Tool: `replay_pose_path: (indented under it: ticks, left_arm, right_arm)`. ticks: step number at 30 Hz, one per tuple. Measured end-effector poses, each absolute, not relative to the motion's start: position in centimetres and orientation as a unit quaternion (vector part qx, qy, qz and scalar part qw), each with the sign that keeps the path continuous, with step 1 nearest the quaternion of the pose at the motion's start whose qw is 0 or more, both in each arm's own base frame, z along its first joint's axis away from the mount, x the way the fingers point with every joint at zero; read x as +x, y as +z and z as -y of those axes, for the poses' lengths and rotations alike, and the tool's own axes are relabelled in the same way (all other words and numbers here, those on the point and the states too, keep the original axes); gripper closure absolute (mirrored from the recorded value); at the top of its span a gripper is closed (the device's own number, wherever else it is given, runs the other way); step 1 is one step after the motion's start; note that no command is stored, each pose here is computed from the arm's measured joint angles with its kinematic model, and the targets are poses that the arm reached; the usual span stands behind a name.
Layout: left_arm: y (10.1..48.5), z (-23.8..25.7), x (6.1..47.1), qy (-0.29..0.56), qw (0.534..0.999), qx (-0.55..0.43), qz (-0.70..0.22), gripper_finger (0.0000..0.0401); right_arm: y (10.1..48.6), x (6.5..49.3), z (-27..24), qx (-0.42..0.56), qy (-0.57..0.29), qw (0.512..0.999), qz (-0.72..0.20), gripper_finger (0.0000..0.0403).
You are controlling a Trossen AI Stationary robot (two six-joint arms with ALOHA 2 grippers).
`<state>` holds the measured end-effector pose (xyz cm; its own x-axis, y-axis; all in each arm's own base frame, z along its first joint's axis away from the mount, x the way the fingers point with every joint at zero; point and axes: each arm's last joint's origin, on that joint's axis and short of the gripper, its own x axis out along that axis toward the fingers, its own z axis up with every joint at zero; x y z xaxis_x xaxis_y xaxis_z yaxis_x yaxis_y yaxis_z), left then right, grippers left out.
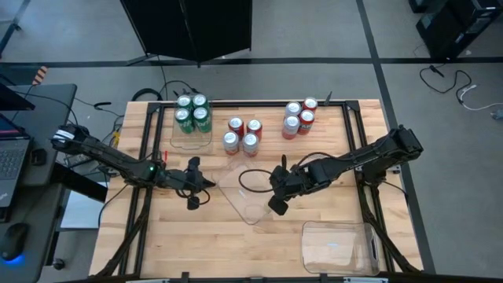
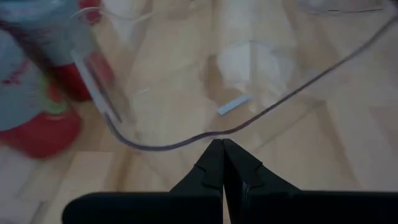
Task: Sort soda cans
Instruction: Move the middle right transparent bin to the center of the table, then put the bottom left orange soda can into the center transparent bin
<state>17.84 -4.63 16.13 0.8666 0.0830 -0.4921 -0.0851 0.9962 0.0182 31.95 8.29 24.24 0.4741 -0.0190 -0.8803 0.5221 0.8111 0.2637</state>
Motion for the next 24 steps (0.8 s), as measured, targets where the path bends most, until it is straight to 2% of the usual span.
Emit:
replay_pose_path:
  ticks: [6,11,14,17,24]
  left_arm:
    - [16.2,3.7,17.9,0.126,0.962,0.012,-0.244,0.0401]
    - [17.2,2.2,18.5,0.156,0.956,0.011,-0.248,0.0401]
    - [20.6,1.2,19.5,0.159,0.956,-0.006,-0.248,0.0401]
    - [24.1,-0.3,19.8,0.176,0.941,-0.006,-0.29,0.0401]
    - [32.3,-4.6,21.0,0.214,0.925,0.0,-0.315,0.0401]
  right_arm:
    - [25.0,33.0,-8.2,0.215,-0.115,0.859,-0.451,0.0403]
    - [26.9,33.9,-6.7,0.163,-0.131,0.886,-0.414,0.0401]
    - [27.9,34.4,-5.5,0.141,-0.133,0.895,-0.401,0.0396]
    - [28.5,34.8,-4.1,0.126,-0.137,0.9,-0.393,0.039]
    - [28.8,35.0,-1.5,0.108,-0.156,0.9,-0.393,0.0375]
